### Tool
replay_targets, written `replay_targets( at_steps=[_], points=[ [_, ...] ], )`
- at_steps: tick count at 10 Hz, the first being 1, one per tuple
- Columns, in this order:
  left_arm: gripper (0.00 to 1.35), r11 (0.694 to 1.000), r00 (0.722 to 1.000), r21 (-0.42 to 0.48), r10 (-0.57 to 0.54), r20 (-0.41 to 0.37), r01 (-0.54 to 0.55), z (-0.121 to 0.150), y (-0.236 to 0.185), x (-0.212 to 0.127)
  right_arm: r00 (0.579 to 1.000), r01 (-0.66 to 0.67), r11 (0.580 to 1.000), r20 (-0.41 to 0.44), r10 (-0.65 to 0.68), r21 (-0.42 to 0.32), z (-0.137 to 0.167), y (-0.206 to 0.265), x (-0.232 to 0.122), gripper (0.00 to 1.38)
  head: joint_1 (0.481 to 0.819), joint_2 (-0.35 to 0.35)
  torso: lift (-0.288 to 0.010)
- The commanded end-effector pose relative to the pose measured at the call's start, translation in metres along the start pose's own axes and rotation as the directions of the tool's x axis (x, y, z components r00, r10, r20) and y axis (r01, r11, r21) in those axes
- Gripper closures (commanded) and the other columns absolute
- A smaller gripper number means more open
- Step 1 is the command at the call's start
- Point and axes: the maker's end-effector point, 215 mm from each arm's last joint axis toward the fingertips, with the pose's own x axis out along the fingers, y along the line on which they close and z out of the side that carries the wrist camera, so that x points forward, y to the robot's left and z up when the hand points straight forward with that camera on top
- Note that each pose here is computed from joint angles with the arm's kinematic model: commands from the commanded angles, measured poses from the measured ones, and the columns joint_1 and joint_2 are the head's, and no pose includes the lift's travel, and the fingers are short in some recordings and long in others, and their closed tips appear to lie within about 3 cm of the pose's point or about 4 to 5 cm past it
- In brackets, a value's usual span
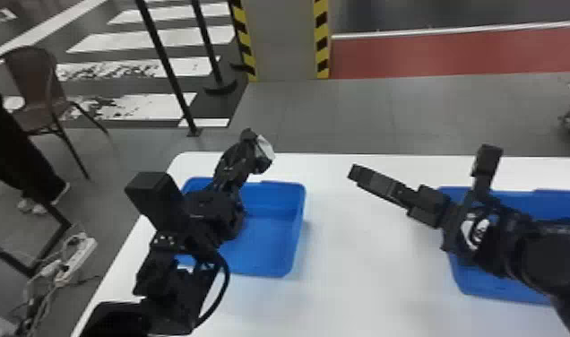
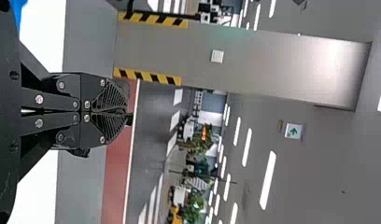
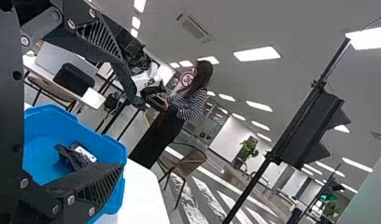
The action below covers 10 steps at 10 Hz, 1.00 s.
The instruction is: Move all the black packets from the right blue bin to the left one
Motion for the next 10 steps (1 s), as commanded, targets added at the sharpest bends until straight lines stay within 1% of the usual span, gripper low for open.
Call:
replay_targets(
  at_steps=[1,3,4,5,6,7,8,9,10],
  points=[
    [1.22,0.994,0.994,0.092,0.068,-0.086,-0.06,-0.026,0.03,-0.009,1.0,0.009,1.0,0.007,-0.009,0.001,0.0,-0.003,-0.006,0.19,0.695,0.236,-0.11],
    [1.22,0.981,0.972,0.169,0.129,-0.195,-0.096,-0.07,0.054,-0.023,1.0,0.015,1.0,0.013,-0.015,0.01,-0.003,-0.005,-0.01,0.19,0.695,0.263,-0.11],
    [1.19,0.983,0.975,0.155,0.126,-0.182,-0.098,-0.083,0.055,-0.025,1.0,0.013,1.0,0.013,-0.013,0.014,-0.004,-0.004,-0.01,0.19,0.695,0.278,-0.11],
    [0.65,0.986,0.982,0.134,0.121,-0.146,-0.101,-0.077,0.053,-0.025,0.999,0.034,0.999,0.011,-0.034,-0.009,-0.001,-0.008,-0.013,0.19,0.695,0.286,-0.11],
    [0.17,0.988,0.986,0.123,0.112,-0.124,-0.096,-0.07,0.05,-0.023,0.987,0.158,0.98,0.014,-0.158,-0.121,0.014,-0.028,-0.037,0.17,0.695,0.285,-0.11],
    [0.17,0.989,0.991,0.112,0.105,-0.084,-0.096,-0.062,0.048,-0.021,0.947,0.32,0.92,0.057,-0.315,-0.227,0.027,-0.052,-0.069,0.16,0.695,0.276,-0.11],
    [0.2,0.993,0.993,0.08,0.092,-0.077,-0.086,-0.063,0.042,-0.02,0.876,0.481,0.826,0.117,-0.468,-0.292,0.037,-0.072,-0.116,0.15,0.695,0.234,-0.11],
    [0.2,0.996,0.993,0.046,0.08,-0.087,-0.076,-0.069,0.035,-0.022,0.787,0.611,0.717,0.161,-0.595,-0.337,0.041,-0.083,-0.162,0.14,0.695,0.179,-0.11],
    [0.2,0.998,0.993,-0.006,0.056,-0.107,-0.057,-0.077,0.023,-0.025,0.711,0.69,0.627,0.174,-0.682,-0.36,0.032,-0.088,-0.192,0.15,0.695,0.118,-0.11]
  ],
)
